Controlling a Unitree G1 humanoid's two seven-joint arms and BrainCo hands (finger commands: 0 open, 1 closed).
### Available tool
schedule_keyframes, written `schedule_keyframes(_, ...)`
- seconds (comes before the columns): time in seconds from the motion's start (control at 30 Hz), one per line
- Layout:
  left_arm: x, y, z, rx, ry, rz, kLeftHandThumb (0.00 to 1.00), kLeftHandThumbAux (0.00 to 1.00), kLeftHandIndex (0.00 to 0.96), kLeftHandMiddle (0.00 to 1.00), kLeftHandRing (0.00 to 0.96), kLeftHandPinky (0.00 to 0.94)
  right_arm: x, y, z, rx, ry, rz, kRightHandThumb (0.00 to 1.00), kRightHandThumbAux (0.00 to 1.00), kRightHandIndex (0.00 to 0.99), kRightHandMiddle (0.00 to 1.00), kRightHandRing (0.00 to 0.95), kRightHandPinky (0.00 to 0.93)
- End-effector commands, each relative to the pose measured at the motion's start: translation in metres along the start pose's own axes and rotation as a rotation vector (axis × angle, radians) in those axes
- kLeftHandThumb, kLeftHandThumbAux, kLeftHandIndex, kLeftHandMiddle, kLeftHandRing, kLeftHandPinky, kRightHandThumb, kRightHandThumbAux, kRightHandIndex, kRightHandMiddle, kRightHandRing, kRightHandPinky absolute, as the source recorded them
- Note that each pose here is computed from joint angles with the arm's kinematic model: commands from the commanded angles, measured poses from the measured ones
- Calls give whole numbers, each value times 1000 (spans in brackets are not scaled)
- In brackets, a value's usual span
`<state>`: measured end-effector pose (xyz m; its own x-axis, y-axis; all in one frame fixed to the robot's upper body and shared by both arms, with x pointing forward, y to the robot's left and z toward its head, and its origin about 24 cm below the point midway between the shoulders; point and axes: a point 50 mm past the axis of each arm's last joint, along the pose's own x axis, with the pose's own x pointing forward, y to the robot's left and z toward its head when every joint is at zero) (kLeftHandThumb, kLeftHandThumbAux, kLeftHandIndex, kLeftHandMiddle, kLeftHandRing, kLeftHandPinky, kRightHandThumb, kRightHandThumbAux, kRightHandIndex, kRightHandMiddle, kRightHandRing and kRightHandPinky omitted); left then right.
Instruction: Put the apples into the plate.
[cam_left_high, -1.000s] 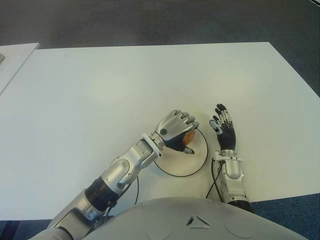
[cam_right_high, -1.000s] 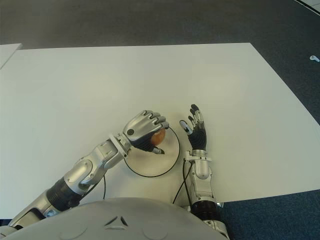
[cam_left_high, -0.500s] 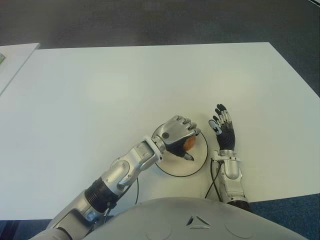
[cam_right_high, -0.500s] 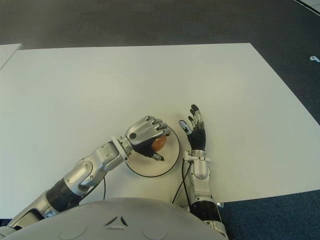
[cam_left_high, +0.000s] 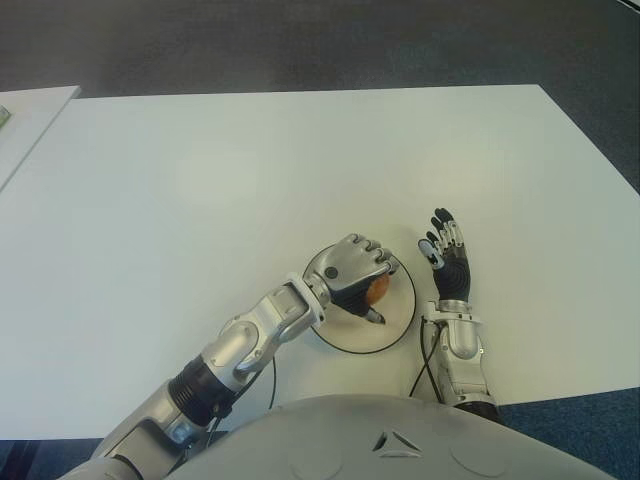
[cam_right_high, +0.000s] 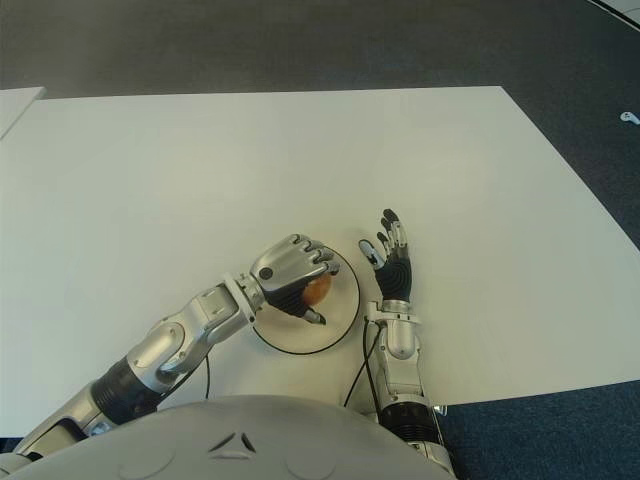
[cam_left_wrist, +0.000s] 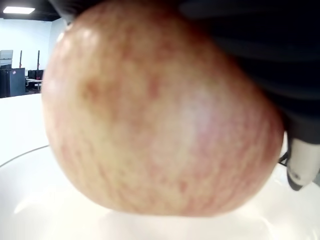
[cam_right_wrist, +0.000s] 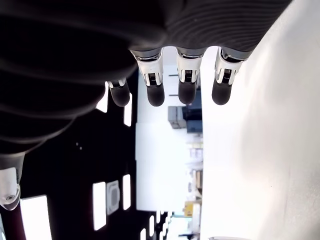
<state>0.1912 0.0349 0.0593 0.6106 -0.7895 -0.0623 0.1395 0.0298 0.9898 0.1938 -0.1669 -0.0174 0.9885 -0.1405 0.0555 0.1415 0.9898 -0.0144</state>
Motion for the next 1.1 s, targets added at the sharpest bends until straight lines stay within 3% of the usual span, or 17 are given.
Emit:
schedule_keyframes(0.03,0,-3,-2,14,19,4,852,665,400,524,830,827,-40,3,-41,0,258,-8,61,463,0,0,0,0)
schedule_keyframes(0.57,1,-1,0,-78,33,55,852,664,404,529,836,834,-39,2,-42,-6,260,-3,56,458,0,0,0,0)
schedule_keyframes(0.63,0,0,-1,-121,36,64,856,659,420,565,819,805,-39,1,-42,-8,261,2,55,460,0,0,0,0)
schedule_keyframes(0.7,0,1,-3,-154,41,77,849,658,433,529,761,722,-39,1,-42,-12,264,9,54,459,0,0,0,0)
schedule_keyframes(0.77,-3,-1,-5,-170,47,85,761,677,432,641,706,650,-39,1,-43,-20,268,16,52,457,0,0,0,0)
schedule_keyframes(0.8,-5,-4,-7,-175,52,88,749,680,432,651,694,629,-39,1,-43,-28,268,21,52,458,0,0,0,0)
schedule_keyframes(0.87,-6,-8,-8,-175,56,94,716,690,428,605,612,536,-38,1,-43,-39,262,27,55,464,0,0,0,0)
schedule_keyframes(0.9,-6,-9,-8,-172,55,97,586,586,409,555,551,485,-38,1,-43,-41,258,29,57,467,0,0,0,0)
schedule_keyframes(0.97,-6,-9,-8,-163,49,103,469,495,392,511,496,441,-38,1,-42,-40,250,28,59,470,0,0,0,0)
schedule_keyframes(1.07,-6,-10,-9,-148,42,106,361,427,325,389,364,330,-37,1,-42,-28,244,27,62,476,0,0,0,0)
schedule_keyframes(1.1,-6,-10,-9,-144,40,105,319,419,252,308,282,258,-37,2,-42,-21,245,26,66,485,0,0,0,0)
